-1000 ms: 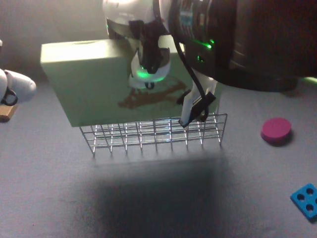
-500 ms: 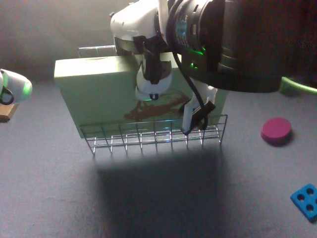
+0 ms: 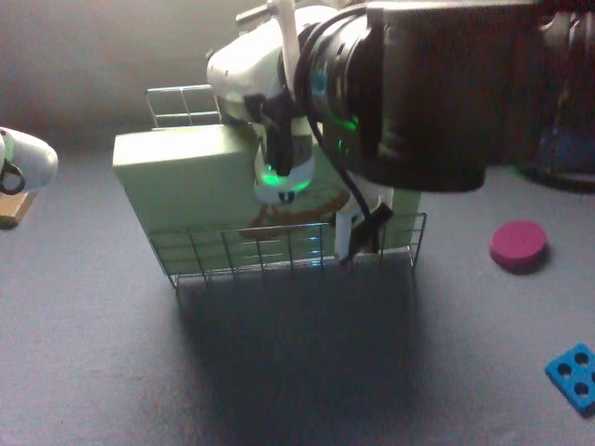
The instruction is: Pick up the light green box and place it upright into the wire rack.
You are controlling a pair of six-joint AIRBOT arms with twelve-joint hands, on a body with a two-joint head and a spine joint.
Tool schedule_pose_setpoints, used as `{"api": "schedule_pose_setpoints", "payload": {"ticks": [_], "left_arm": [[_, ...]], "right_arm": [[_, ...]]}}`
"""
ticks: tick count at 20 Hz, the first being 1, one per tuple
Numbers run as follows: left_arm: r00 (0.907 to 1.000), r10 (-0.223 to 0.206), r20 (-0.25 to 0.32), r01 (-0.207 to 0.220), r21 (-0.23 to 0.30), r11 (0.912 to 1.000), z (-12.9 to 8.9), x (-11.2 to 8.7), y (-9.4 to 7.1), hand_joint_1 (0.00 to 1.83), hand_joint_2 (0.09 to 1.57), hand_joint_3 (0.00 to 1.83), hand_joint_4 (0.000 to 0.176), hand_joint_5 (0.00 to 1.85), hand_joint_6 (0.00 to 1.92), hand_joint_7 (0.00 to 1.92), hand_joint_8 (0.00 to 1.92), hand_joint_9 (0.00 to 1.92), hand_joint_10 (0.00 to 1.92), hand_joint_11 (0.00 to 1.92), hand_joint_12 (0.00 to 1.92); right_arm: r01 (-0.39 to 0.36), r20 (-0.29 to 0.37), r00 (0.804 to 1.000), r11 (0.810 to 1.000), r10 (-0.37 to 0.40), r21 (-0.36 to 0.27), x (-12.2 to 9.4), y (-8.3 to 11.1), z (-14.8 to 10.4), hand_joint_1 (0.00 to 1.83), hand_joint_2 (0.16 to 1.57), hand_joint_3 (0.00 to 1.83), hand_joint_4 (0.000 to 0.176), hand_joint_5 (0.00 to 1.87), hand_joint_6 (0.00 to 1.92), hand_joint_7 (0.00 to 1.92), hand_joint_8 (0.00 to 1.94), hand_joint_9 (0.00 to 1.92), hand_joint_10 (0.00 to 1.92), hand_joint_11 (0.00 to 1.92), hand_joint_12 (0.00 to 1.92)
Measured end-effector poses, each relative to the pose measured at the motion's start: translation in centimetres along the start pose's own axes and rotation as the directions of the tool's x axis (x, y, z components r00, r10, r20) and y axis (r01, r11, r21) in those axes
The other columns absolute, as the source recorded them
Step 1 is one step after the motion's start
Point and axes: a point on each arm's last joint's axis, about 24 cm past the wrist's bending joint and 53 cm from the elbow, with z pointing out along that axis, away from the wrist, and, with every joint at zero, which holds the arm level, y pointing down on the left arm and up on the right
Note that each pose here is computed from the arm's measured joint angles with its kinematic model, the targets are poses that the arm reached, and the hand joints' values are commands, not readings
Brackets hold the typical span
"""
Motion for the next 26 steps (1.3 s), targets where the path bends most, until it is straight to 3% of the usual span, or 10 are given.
{"api": "schedule_pose_setpoints", "payload": {"ticks": [3, 6, 10, 12, 16, 17, 18, 19, 21, 26], "left_arm": [[1.0, -0.001, 0.001, 0.001, 0.006, 1.0, 0.0, 0.0, -0.2, 0.04, 1.18, 0.0, 0.0, 0.26, 0.01, 0.19, 0.01, 0.16, 0.01, 0.0, 0.53], [1.0, 0.0, 0.008, -0.001, 0.023, 0.9997, -0.1, -0.2, -0.6, 0.04, 1.19, 0.0, 0.0, 0.24, 0.0, 0.18, 0.0, 0.16, 0.0, 0.0, 0.52], [1.0, 0.0, -0.003, 0.0, 0.048, 0.9988, -0.3, 0.1, -1.5, 0.0, 1.21, 0.01, 0.0, 0.26, 0.0, 0.2, 0.0, 0.18, 0.0, 0.0, 0.59], [1.0, 0.009, 0.001, -0.009, 0.066, 0.9978, -0.3, 0.1, -2.4, 0.0, 1.2, 0.0, 0.0, 0.24, 0.0, 0.17, 0.0, 0.16, 0.0, 0.0, 0.54], [0.9998, 0.021, 0.003, -0.021, 0.102, 0.9946, -0.5, 0.1, -3.9, 0.03, 1.18, 0.0, 0.0, 0.27, 0.0, 0.21, 0.0, 0.18, 0.01, 0.0, 0.58], [0.9997, 0.024, 0.005, -0.025, 0.107, 0.9939, -0.6, 0.1, -4.1, 0.03, 1.19, 0.0, 0.0, 0.3, 0.01, 0.24, 0.01, 0.21, 0.01, 0.0, 0.65], [0.9997, 0.026, 0.004, -0.026, 0.111, 0.9935, -0.7, 0.2, -4.3, 0.03, 1.19, 0.0, 0.0, 0.3, 0.01, 0.24, 0.01, 0.21, 0.01, 0.0, 0.65], [0.9998, 0.022, -0.001, -0.022, 0.114, 0.9932, -0.7, 0.3, -4.5, 0.02, 1.2, 0.0, 0.0, 0.29, 0.0, 0.24, 0.01, 0.21, 0.01, 0.0, 0.66], [0.9997, 0.024, 0.003, -0.024, 0.118, 0.9927, -0.8, 0.2, -4.6, 0.0, 1.21, 0.0, 0.0, 0.24, 0.0, 0.19, 0.0, 0.17, 0.0, 0.0, 0.57], [0.9996, 0.028, 0.002, -0.028, 0.144, 0.9892, -0.9, 0.3, -5.9, 0.11, 1.19, 0.0, 0.0, 0.28, 0.01, 0.23, 0.01, 0.2, 0.01, 0.0, 0.62]], "right_arm": [[0.009, -0.01, 1.0, 1.0, -0.009, 0.007, 0.8, -0.1, 0.5, 1.36, 1.18, 0.0, 0.0, 0.8, 0.97, 0.94, 1.17, 0.75, 1.51, 0.72, 1.54], [0.006, -0.008, 1.0, 1.0, -0.006, 0.008, 0.7, -0.2, 0.6, 1.26, 1.13, 0.0, 0.0, 0.89, 0.92, 1.02, 1.17, 0.86, 1.2, 0.74, 1.52], [0.006, -0.008, 1.0, 1.0, -0.006, 0.008, 0.7, -0.2, 0.6, 1.36, 1.17, 0.0, 0.0, 0.82, 0.96, 0.96, 1.13, 0.76, 1.49, 0.73, 1.53], [0.006, -0.009, 1.0, 1.0, -0.006, 0.008, 0.7, -0.2, 0.6, 1.26, 1.14, 0.0, 0.0, 0.84, 1.0, 1.03, 1.12, 0.84, 1.14, 0.71, 1.52], [0.012, -0.015, 1.0, 1.0, -0.012, 0.008, 1.0, -0.1, 0.5, 1.19, 1.17, 0.0, 0.0, 0.83, 1.13, 0.93, 1.17, 0.73, 0.93, 0.61, 1.47], [0.013, -0.015, 1.0, 1.0, -0.013, 0.008, 1.0, -0.1, 0.5, 1.11, 1.17, 0.0, 0.0, 0.86, 1.14, 0.85, 0.67, 0.71, 0.8, 0.56, 1.39], [0.013, -0.015, 1.0, 1.0, -0.012, 0.009, 1.0, -0.1, 0.5, 1.11, 1.17, 0.0, 0.0, 0.86, 1.14, 0.85, 0.67, 0.71, 0.8, 0.56, 1.39], [0.014, -0.015, 1.0, 1.0, -0.014, 0.011, 1.0, -0.2, 0.5, 1.06, 1.1, 0.0, 0.0, 0.79, 0.56, 0.87, 0.41, 0.71, 0.7, 0.53, 1.34], [0.013, -0.016, 1.0, 1.0, -0.013, 0.009, 1.0, -0.2, 0.4, 1.03, 1.04, 0.0, 0.0, 0.85, 0.05, 0.94, 0.05, 0.78, 0.41, 0.5, 1.25], [0.013, -0.014, 1.0, 1.0, -0.013, 0.012, 0.9, -0.3, 0.4, 0.97, 1.02, 0.0, 0.0, 0.78, 0.0, 0.84, 0.0, 0.73, 0.21, 0.4, 1.19]]}}
